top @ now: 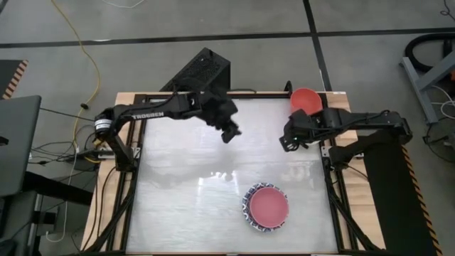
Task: Nest bowls inside each other
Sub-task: Stack the white bowl on top of the pink bowl
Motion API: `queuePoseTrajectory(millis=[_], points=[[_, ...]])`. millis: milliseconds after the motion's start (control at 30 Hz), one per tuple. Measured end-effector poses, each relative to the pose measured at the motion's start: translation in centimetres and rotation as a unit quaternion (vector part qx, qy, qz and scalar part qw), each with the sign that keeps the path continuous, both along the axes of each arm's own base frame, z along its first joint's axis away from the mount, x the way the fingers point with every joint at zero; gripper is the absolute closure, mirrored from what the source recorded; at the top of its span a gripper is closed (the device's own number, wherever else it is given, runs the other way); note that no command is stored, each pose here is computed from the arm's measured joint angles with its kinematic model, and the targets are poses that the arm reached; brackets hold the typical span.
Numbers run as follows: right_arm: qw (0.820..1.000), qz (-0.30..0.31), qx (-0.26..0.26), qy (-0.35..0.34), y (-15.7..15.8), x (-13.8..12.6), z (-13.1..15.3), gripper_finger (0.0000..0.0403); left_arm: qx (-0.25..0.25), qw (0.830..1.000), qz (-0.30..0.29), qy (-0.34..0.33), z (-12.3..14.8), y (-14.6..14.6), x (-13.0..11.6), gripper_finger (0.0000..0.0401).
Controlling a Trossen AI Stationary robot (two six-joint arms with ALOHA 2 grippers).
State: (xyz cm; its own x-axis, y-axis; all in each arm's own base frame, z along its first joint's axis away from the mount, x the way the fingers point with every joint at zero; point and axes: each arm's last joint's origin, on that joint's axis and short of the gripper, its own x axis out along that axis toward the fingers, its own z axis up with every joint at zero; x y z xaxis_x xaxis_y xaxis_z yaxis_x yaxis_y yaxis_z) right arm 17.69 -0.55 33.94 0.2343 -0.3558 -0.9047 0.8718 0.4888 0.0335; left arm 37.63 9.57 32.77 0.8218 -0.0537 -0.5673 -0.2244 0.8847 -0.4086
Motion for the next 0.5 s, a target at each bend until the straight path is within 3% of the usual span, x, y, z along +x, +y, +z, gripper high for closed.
queuePoseTrajectory(millis=[100, 267, 400, 500], points=[[0.999, -0.036, 0.004, 0.02, -0.4, -0.6, -0.1, 0.0241, -0.04, 0.998, -0.036, 0.042, -2.3, -0.6, -0.4, 0.0234], [0.995, -0.085, 0.008, 0.045, -1.1, -1.3, -0.2, 0.0241, -0.054, 0.995, -0.055, 0.061, -3.8, -1.3, -0.5, 0.0234], [0.995, -0.087, 0.008, 0.049, -1.3, -1.0, -0.4, 0.0241, -0.048, 0.997, -0.059, 0.008, -3.0, -0.4, -0.1, 0.0234], [0.995, -0.071, 0.006, 0.07, -1.3, -0.5, -0.7, 0.0241, -0.079, 0.993, -0.071, -0.056, -1.5, 1.2, 0.1, 0.0234]])
